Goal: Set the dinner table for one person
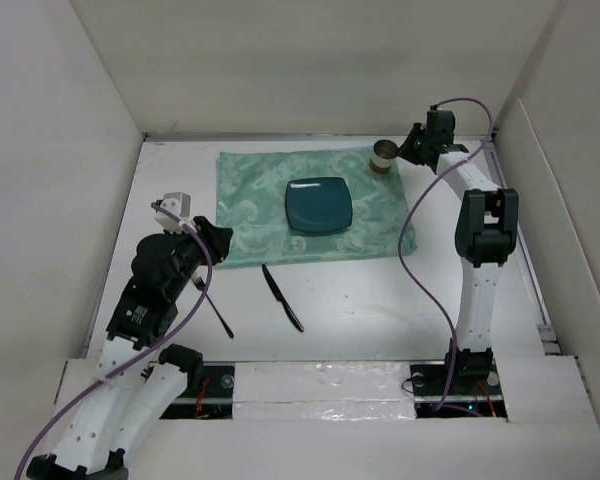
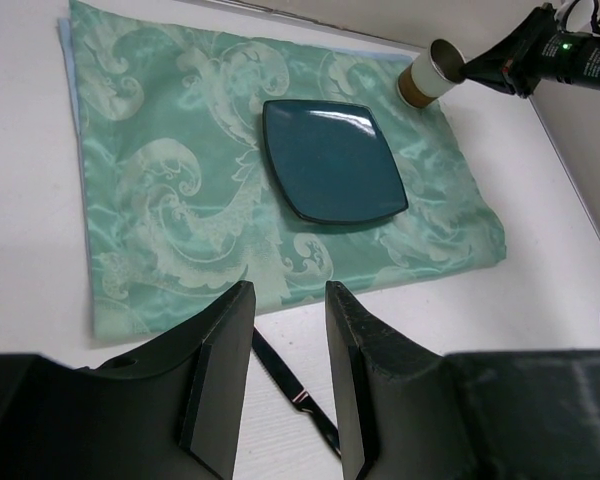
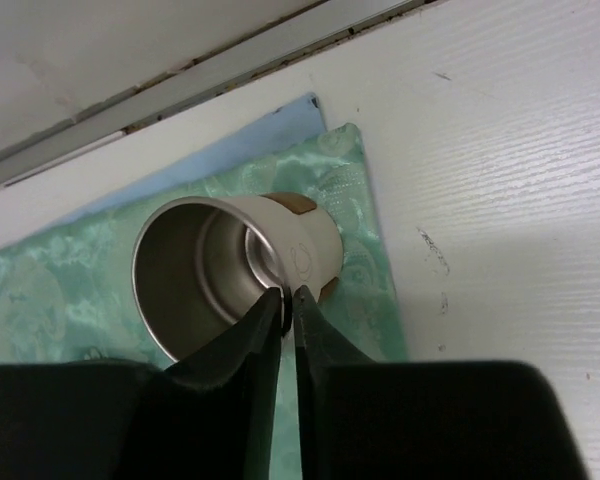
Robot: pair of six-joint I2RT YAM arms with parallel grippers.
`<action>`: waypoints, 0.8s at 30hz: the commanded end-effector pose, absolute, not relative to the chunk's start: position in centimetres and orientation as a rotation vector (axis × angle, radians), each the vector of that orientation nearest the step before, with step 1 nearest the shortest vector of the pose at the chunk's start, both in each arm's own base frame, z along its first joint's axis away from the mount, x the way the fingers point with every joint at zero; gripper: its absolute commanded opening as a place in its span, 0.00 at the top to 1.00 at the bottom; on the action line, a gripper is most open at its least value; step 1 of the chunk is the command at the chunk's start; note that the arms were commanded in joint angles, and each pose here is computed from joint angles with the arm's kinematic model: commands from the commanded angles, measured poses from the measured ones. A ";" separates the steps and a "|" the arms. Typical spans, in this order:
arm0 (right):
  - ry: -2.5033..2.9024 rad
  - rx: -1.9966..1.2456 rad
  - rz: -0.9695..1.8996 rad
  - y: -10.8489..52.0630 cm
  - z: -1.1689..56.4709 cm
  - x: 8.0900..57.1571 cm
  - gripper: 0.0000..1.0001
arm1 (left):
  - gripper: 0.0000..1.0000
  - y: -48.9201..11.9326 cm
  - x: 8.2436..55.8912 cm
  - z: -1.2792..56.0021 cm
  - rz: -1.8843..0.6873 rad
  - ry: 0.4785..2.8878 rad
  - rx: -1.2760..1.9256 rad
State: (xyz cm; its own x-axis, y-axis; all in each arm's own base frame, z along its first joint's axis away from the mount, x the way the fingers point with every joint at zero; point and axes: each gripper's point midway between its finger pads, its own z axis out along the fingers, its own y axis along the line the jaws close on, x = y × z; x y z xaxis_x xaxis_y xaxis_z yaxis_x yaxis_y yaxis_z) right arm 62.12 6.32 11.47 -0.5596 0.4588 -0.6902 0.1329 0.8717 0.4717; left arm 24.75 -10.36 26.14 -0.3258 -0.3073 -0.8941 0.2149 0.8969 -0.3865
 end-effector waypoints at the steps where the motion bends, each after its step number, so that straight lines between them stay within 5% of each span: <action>1: 2.049 0.419 0.484 5.9 15.6 62.9 0.79 | 0.68 -10.1 25.0 27.0 -0.513 1.795 -0.066; 5: 2.005 0.385 0.496 6.1 18.7 62.8 0.54 | 0.68 -10.1 25.0 27.1 -0.512 1.792 -0.067; 10: 1.894 0.295 0.492 6.1 25.1 60.9 0.51 | 0.68 -9.9 25.0 27.1 -0.508 1.791 -0.075; 12: 1.842 0.237 0.471 6.6 27.2 59.4 0.65 | 0.68 -9.9 24.9 27.0 -0.507 1.793 -0.080; 14: 1.810 0.156 0.479 8.6 29.1 55.5 0.98 | 0.68 -9.7 24.9 27.2 -0.507 1.787 -0.090; 18: 1.647 -0.108 0.606 16.4 31.0 46.6 1.00 | 0.71 -7.7 24.8 27.8 -0.435 1.754 -0.205; 24: 1.698 -0.525 0.757 29.0 24.0 30.2 1.00 | 0.74 -4.2 23.7 29.9 -0.381 1.622 -0.423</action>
